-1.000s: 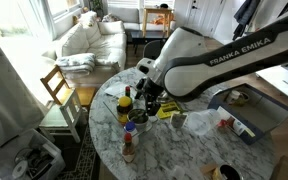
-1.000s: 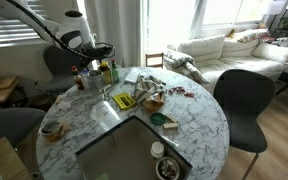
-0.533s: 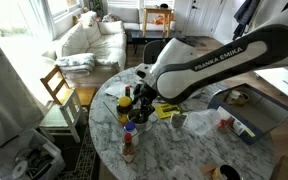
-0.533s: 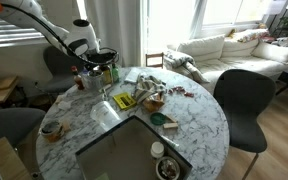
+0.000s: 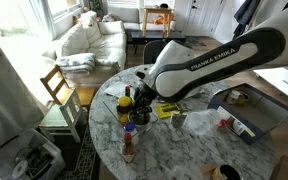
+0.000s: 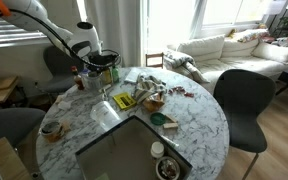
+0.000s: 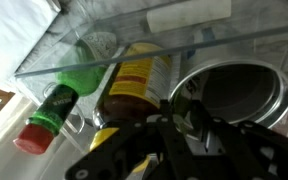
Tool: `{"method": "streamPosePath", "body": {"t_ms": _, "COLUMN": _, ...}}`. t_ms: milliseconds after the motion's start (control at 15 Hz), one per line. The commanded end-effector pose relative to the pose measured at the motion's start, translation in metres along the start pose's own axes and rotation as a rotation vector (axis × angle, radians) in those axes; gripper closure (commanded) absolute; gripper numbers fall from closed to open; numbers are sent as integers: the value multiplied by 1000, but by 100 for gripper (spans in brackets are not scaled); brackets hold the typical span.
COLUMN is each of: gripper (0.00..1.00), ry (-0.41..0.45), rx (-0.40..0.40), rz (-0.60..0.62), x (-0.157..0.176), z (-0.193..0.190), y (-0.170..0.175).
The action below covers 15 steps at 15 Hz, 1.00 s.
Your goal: Pick up the two white packets with the green lids from the silver cup one by one and put them the right way up on the table, pick up the white bottle with a blue lid from the clear storage container and put it in the silver cup
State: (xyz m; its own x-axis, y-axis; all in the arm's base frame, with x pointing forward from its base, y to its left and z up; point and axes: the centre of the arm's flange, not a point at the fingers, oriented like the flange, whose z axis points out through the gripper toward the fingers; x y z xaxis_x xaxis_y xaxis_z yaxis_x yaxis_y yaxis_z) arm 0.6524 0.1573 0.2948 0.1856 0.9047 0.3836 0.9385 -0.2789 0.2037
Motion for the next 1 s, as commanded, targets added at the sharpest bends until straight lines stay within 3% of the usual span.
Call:
{"method": "streamPosePath", "body": {"t_ms": 0, "gripper": 94, "ry": 4, "rx": 17, "rz": -2, "x": 0, "z": -9, "y": 3}}
{"method": "streamPosePath", "body": {"t_ms": 267, "gripper": 95, "ry": 1, "rx": 5, "rz": -14, "x": 7, "z": -28, "y": 3}}
{"method": "streamPosePath", "body": {"t_ms": 333, "gripper": 77, "ry": -2, "rx": 7, "rz": -13, "x": 7, "z": -29, "y": 3}}
{"method": "streamPosePath", "body": {"t_ms": 400, "gripper": 52, "ry": -7, "rx": 11, "rz": -12, "x": 6, "z": -28, "y": 2}}
{"method": "streamPosePath", "body": {"t_ms": 467, "gripper": 51, "ry": -6, "rx": 15, "rz": -11, "x": 6, "z": -28, "y": 1}}
{"method": "streamPosePath", "body": {"t_ms": 667, "gripper": 86, "ry": -7, "rx": 18, "rz": -6, "x": 4, "z": -26, "y": -1}}
{"method": "streamPosePath", "body": {"t_ms": 800, "gripper": 98, "ry": -11, "rx": 27, "rz": -4, "x": 2, "z": -23, "y": -3}}
{"method": "streamPosePath", "body": {"t_ms": 867, "gripper": 96, "ry": -14, "rx": 31, "rz": -6, "x": 1, "z": -22, "y": -5}}
{"method": "streamPosePath", "body": {"t_ms": 933, "gripper": 64, "ry": -17, "rx": 38, "rz": -9, "x": 1, "z": -20, "y": -6}}
